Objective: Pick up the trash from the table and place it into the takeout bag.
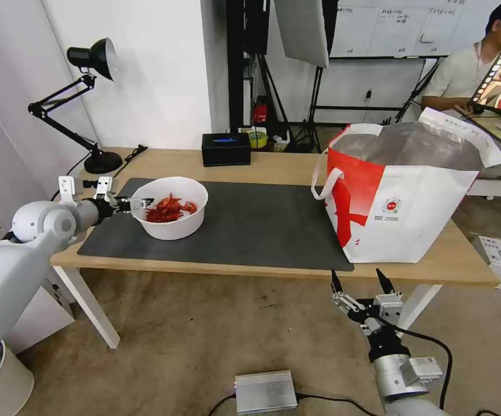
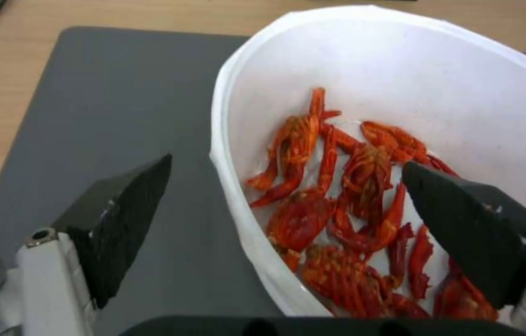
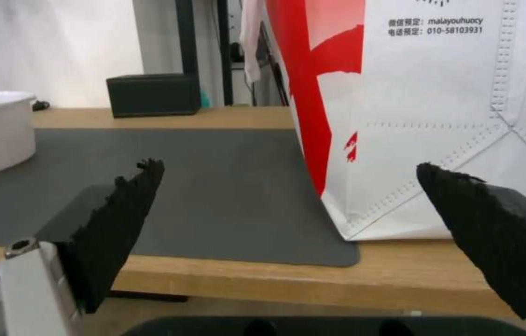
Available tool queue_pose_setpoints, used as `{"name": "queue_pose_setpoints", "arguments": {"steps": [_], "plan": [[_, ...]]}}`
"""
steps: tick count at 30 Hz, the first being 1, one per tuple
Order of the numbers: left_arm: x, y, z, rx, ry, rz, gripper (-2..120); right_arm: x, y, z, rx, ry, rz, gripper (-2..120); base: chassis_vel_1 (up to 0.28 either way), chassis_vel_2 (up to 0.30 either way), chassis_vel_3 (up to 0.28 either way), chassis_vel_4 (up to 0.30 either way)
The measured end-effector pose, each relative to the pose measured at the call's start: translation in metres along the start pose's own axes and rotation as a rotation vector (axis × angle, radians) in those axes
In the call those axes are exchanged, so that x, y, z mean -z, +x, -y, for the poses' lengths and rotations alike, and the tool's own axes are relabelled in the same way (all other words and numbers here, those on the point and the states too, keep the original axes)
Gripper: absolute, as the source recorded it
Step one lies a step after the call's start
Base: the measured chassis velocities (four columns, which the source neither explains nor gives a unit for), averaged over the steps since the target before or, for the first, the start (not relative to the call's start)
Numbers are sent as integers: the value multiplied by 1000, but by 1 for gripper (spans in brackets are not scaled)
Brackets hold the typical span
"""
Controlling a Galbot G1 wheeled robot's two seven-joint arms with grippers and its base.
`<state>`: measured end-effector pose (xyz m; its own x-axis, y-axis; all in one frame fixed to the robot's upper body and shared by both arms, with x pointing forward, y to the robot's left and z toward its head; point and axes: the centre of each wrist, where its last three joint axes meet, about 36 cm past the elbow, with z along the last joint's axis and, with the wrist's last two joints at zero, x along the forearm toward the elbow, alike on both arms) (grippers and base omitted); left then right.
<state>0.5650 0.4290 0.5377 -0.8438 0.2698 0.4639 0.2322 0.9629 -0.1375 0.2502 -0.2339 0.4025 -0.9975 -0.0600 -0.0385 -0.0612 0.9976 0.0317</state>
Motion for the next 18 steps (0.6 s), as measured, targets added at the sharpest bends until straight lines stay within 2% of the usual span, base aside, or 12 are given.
{"name": "queue_pose_setpoints", "arguments": {"steps": [15,18], "plan": [[-8,-9,3,-13,14,-3,100,0,0,0,0,0,0,100,0,0,0,0],[-9,-11,3,-14,15,-5,95,0,0,0,0,0,0,100,0,0,0,0]]}}
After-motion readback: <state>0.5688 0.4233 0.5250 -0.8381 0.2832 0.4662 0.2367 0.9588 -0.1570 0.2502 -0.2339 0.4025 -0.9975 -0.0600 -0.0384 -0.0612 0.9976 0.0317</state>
